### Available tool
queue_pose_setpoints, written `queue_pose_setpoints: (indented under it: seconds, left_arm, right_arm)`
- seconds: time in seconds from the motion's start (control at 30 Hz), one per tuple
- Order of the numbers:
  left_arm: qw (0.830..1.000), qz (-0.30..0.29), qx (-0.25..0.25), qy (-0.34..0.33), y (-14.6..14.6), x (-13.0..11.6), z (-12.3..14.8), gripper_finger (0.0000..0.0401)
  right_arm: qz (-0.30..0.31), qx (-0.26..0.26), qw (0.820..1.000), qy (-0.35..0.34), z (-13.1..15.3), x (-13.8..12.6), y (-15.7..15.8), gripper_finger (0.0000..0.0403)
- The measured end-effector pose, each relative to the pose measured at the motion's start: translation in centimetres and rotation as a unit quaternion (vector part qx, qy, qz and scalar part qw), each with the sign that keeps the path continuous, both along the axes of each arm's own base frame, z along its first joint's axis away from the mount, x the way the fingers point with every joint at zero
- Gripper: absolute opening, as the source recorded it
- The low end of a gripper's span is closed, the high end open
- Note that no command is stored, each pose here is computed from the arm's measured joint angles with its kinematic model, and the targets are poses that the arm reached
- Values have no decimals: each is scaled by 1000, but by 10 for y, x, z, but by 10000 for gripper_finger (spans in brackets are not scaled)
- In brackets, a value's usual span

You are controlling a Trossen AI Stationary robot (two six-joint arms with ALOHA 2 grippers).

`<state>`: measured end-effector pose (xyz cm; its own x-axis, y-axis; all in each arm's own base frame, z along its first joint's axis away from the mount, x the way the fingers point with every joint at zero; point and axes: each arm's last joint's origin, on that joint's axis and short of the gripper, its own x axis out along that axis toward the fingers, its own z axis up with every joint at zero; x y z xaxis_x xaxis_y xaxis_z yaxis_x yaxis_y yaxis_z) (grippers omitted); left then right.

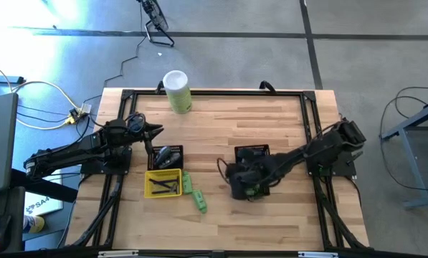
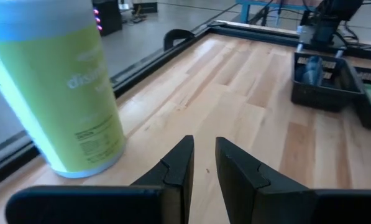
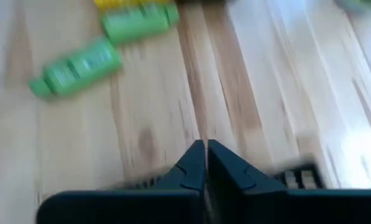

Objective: Pick & Place Travel size toiletries
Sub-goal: Put the green shampoo into the bottom right black bin

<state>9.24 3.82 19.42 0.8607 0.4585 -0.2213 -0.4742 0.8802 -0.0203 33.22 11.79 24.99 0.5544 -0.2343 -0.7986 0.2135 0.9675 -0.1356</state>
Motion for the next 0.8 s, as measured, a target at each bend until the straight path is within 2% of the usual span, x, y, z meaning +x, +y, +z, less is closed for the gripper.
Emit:
queue_pose_setpoints:
  seconds: [0.13,0.27,0.33,0.5,0.6,0.8]
  left_arm:
    - [1000,8,4,1,0,0,0,63]
    - [1000,3,28,14,1,0,0,63]
    - [999,-1,43,21,1,0,0,63]
    - [997,-6,79,10,1,1,6,63]
    - [997,-5,79,4,1,1,7,63]
    - [998,-4,66,-3,1,1,7,63]
  right_arm:
    - [67,25,996,-57,9,21,-14,6]
    - [149,55,981,-116,19,38,-31,6]
    - [167,54,975,-135,22,43,-42,4]
    - [131,26,978,-157,26,51,-72,3]
    - [107,15,981,-163,27,53,-84,3]
    - [114,3,981,-157,25,52,-88,3]
